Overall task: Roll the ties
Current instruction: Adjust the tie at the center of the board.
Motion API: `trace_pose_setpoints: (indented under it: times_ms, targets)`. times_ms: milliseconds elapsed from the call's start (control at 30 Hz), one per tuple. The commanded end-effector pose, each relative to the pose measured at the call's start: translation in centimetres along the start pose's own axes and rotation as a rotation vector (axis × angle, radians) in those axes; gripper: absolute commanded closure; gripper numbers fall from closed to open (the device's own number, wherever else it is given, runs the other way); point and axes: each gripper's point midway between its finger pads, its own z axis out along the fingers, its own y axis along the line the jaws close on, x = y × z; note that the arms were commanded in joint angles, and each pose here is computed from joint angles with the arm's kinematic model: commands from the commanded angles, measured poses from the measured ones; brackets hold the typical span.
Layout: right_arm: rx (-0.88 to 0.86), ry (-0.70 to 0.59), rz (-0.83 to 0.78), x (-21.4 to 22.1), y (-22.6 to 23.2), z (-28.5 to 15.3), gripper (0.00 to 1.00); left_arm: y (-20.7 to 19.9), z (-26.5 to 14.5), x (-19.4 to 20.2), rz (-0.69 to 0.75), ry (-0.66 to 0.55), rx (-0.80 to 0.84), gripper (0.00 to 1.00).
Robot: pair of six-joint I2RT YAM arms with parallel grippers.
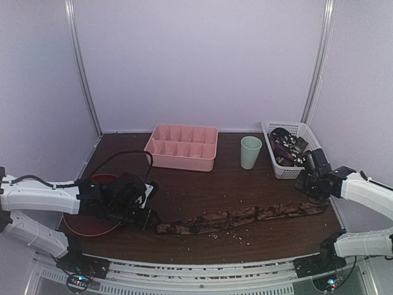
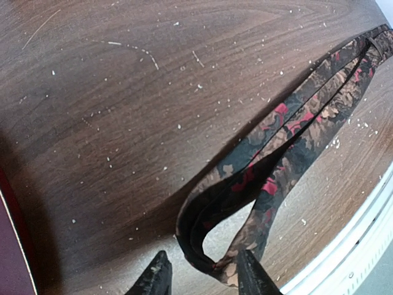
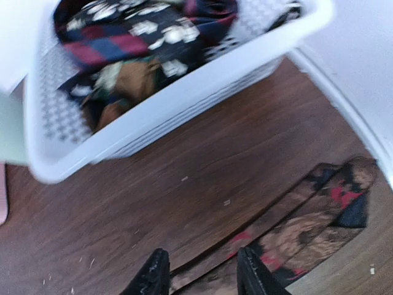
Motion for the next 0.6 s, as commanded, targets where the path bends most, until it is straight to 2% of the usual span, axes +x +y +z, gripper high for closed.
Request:
trace_pose_setpoints:
  times_ms: [0, 200, 300, 433, 567]
  targets:
    - [-0.177, 0.105, -0.157, 5.6, 5.4, -2.2, 0.58, 0.1, 0.5, -0.1, -0.022, -0.03, 0.005, 0.63]
    - [-0.299, 0.17, -0.404, 13.9, 13.0, -6.1, 0.57, -0.1, 1.0, -0.3, -0.033, -0.053, 0.018, 0.66]
    - [-0.325, 0.192, -0.545, 18.6, 17.2, -8.2, 0.56, 0.0, 1.5, 0.3, -0.035, -0.026, 0.018, 0.67]
    - [-0.255, 0.195, -0.703, 23.7, 19.4, -8.0, 0.54, 0.7, 2.6, 1.5, -0.048, 0.018, -0.013, 0.69]
    - [-0.253, 0.234, -0.756, 26.6, 20.4, -7.2, 0.54, 1.5, 3.4, 2.3, -0.064, 0.044, -0.047, 0.75]
